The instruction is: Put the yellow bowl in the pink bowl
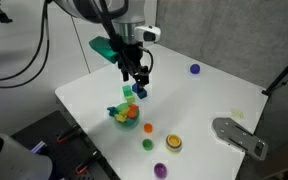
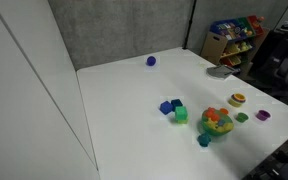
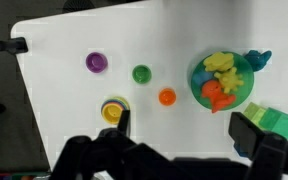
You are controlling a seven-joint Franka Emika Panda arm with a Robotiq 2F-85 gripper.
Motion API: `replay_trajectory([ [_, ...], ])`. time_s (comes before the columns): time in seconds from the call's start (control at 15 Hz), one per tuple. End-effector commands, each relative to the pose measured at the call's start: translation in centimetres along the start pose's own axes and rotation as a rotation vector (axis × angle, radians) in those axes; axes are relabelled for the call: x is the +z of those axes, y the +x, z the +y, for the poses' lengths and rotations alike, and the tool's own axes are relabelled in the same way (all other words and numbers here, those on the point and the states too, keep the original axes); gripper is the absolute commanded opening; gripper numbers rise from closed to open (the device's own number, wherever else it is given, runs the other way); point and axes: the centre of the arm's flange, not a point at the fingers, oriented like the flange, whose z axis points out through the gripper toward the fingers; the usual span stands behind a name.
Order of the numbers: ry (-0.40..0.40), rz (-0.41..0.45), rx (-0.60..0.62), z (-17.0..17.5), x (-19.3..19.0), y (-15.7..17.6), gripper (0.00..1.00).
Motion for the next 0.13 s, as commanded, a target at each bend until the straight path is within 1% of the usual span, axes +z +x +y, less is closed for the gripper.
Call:
replay_trajectory([
  [0.0,0.000,0.000,0.000,0.00,0.01,-0.01,1.00],
  [0.07,0.000,-0.004,0.000,-0.02,0.18,0.03,1.00],
])
